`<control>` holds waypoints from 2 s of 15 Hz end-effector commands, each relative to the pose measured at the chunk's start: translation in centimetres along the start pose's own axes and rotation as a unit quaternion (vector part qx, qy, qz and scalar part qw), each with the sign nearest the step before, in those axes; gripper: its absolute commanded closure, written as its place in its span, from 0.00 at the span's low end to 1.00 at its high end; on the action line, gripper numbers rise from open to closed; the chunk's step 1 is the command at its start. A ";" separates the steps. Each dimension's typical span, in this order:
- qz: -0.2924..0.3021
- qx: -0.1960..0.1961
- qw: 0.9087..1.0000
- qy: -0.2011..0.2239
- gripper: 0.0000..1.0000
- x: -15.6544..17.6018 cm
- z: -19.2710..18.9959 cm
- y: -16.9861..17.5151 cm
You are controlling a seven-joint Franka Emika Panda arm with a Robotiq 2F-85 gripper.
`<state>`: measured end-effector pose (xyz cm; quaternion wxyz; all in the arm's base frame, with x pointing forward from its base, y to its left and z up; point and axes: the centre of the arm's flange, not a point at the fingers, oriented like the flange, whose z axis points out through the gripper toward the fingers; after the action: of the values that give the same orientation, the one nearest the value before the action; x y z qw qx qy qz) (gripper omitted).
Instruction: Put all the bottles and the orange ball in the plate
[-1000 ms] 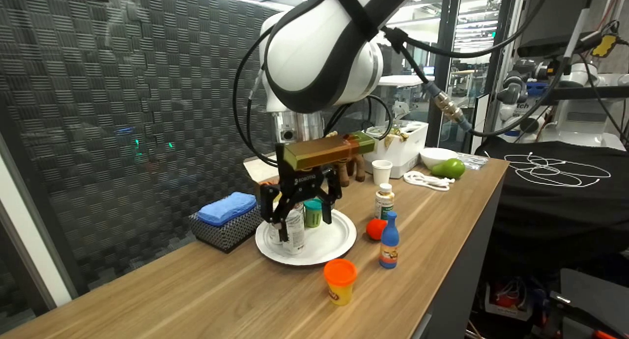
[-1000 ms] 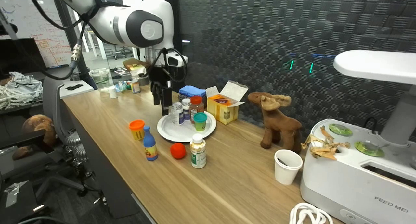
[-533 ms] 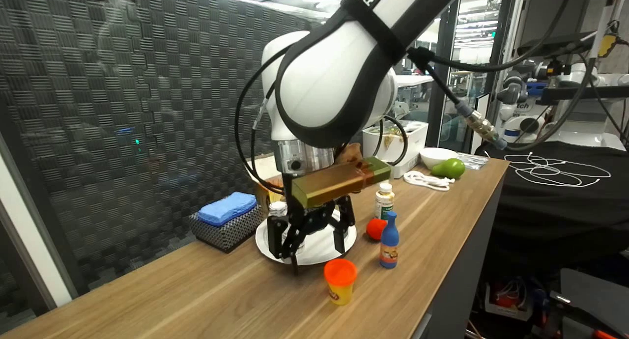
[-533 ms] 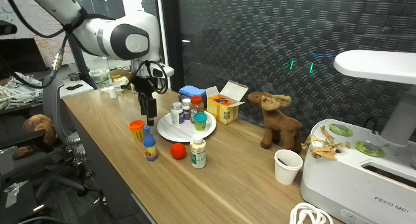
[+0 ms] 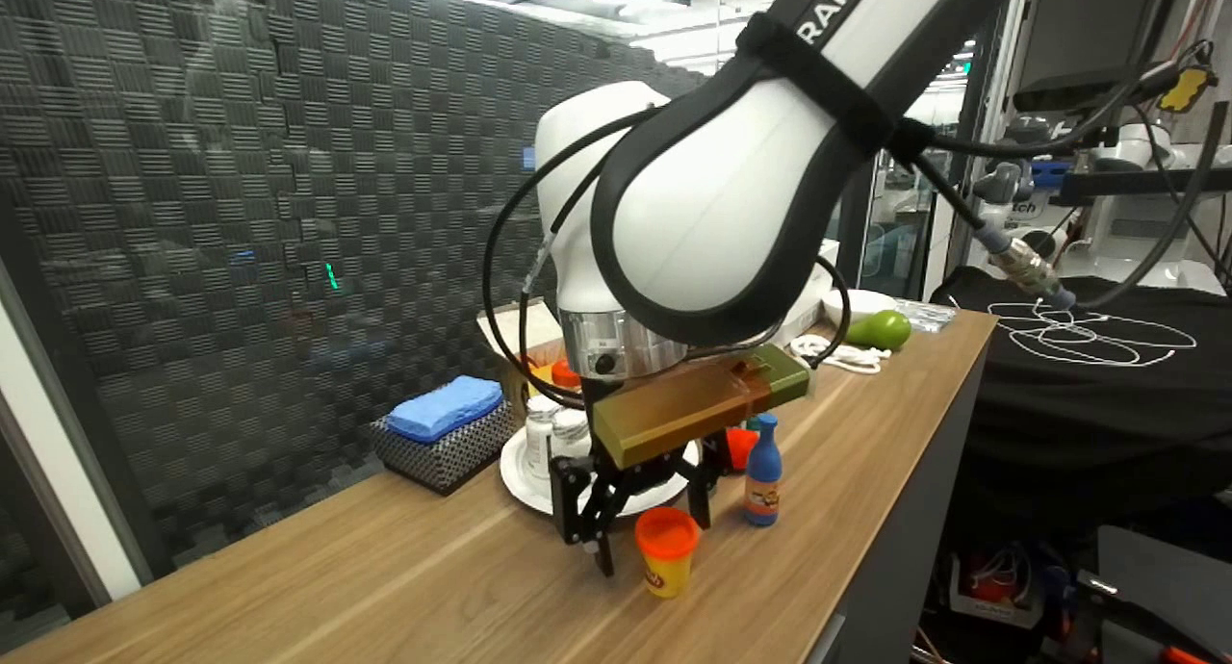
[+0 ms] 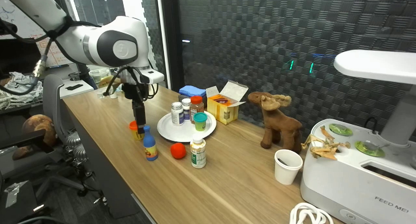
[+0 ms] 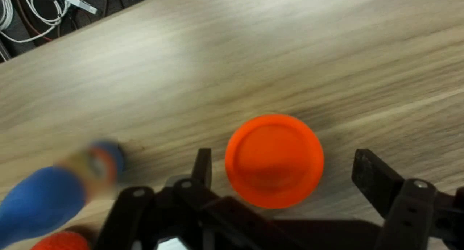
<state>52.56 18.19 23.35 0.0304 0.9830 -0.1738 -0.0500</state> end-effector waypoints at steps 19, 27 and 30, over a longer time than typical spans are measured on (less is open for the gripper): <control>0.033 0.038 0.997 0.055 0.71 -2.5 -5.2 3.2; 0.075 0.041 0.993 0.086 0.71 3.4 -8.0 7.6; 0.068 0.024 0.993 0.088 0.71 5.3 -7.1 8.8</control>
<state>53.37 9.54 30.85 0.0116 0.9665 -0.2540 0.0338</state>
